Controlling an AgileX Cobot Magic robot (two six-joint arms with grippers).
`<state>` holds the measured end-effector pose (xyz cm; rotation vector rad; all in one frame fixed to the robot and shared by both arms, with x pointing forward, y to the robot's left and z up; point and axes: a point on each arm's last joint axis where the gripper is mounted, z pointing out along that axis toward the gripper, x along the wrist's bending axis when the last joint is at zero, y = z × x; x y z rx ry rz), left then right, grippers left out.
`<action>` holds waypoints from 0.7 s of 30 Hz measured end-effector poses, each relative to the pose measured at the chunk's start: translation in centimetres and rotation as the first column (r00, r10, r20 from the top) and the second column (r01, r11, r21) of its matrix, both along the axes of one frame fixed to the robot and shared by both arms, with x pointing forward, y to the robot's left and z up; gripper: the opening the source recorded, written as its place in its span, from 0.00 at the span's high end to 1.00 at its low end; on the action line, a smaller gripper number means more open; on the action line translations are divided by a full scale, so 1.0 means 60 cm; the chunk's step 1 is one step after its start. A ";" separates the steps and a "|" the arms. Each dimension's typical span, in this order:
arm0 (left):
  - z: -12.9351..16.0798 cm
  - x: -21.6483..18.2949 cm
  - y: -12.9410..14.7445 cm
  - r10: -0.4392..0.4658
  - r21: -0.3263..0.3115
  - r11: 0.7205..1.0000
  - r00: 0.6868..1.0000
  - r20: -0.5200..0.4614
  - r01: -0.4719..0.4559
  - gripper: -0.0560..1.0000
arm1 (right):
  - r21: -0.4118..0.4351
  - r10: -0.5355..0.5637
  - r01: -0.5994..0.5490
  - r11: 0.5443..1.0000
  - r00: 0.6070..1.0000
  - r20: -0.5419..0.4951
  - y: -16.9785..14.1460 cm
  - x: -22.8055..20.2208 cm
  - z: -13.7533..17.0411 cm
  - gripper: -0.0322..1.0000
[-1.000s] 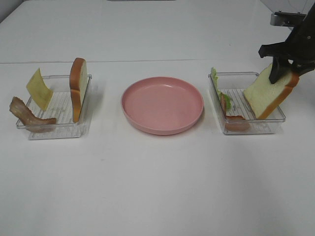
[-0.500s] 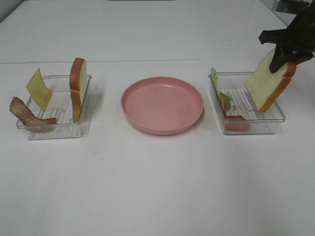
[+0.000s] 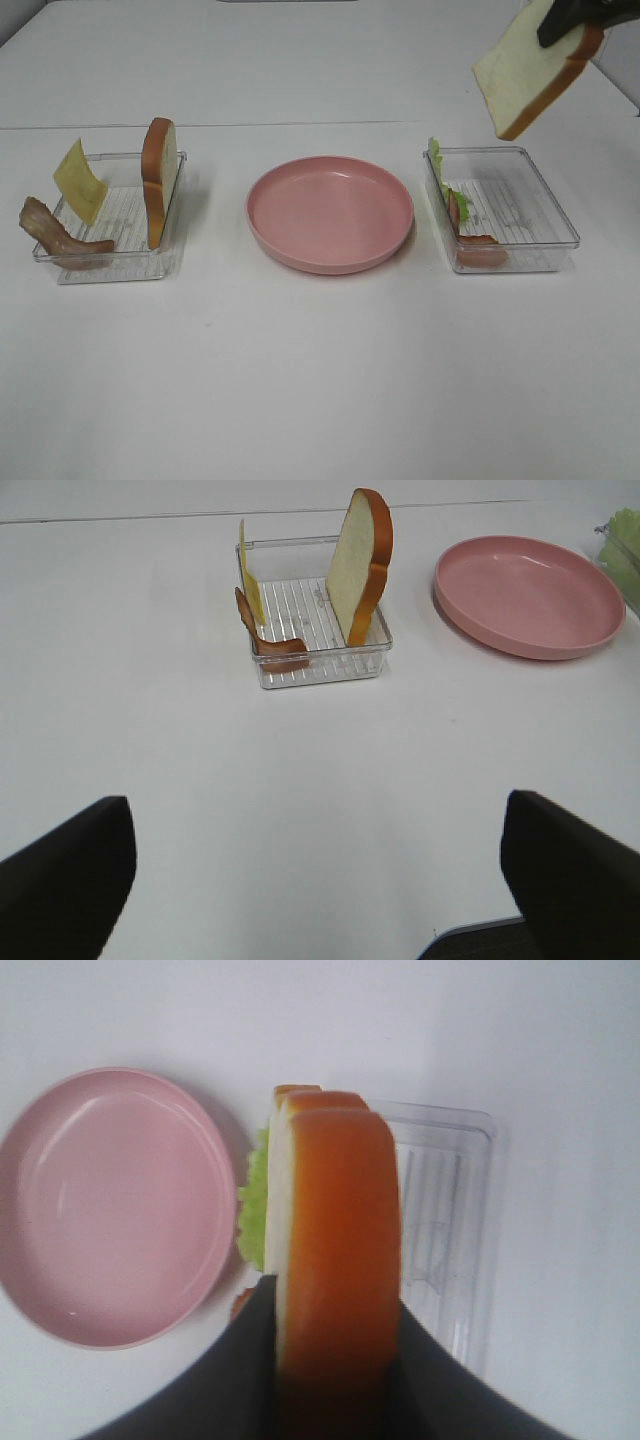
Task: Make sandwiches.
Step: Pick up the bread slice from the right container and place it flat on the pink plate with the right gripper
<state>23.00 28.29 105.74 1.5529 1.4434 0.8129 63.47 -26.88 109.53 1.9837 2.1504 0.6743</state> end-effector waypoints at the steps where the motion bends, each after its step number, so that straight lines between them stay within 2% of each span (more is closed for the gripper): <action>1: 0.000 0.000 0.000 0.000 0.000 1.000 1.000 0.000 0.000 0.09 | 0.007 0.045 -0.045 0.999 0.999 0.017 0.030 -0.008 0.011 0.74; 4: 0.000 0.000 0.000 0.000 0.000 1.000 1.000 0.000 0.000 0.09 | 0.028 0.084 -0.084 0.996 0.996 0.028 0.060 -0.014 0.016 0.74; 5: 0.000 0.000 0.000 0.000 0.000 1.000 1.000 0.000 0.000 0.09 | 0.058 0.121 -0.123 0.991 0.992 0.035 0.091 -0.019 0.018 0.74; 7: 0.000 0.000 0.000 0.000 0.000 1.000 1.000 0.000 0.000 0.09 | 0.074 0.139 -0.141 0.987 0.990 0.038 0.108 -0.020 0.017 0.74; 9: 0.000 0.000 0.000 0.000 0.000 1.000 1.000 0.000 0.000 0.09 | 0.113 0.178 -0.183 0.977 0.983 0.051 0.152 -0.021 0.008 0.74; 10: 0.000 0.000 0.000 0.000 0.000 1.000 1.000 0.000 0.000 0.09 | 0.113 0.178 -0.183 0.977 0.983 0.051 0.152 -0.021 0.008 0.74; 11: 0.000 0.000 0.000 0.000 0.000 1.000 1.000 0.000 0.000 0.09 | 0.126 0.195 -0.201 0.972 0.979 0.054 0.180 -0.019 -0.002 0.74; 12: 0.000 0.000 0.000 0.000 0.000 1.000 1.000 0.000 0.000 0.09 | 0.126 0.195 -0.201 0.972 0.979 0.054 0.180 -0.019 -0.002 0.74; 14: 0.000 0.000 0.000 0.000 0.000 1.000 1.000 0.000 0.000 0.09 | 0.143 0.204 -0.207 0.968 0.978 0.037 0.209 -0.011 -0.029 0.74; 18: 0.000 0.000 0.000 0.000 0.000 1.000 1.000 0.000 0.000 0.09 | 0.153 0.186 -0.183 0.971 0.983 -0.007 0.223 0.003 -0.066 0.74; 20: 0.000 0.000 0.000 0.000 0.000 1.000 1.000 0.000 0.000 0.09 | 0.162 0.168 -0.157 0.974 0.984 -0.055 0.231 0.018 -0.107 0.74; 21: 0.000 0.000 0.000 0.000 0.000 1.000 1.000 0.000 0.000 0.09 | 0.162 0.168 -0.157 0.974 0.984 -0.055 0.231 0.018 -0.107 0.74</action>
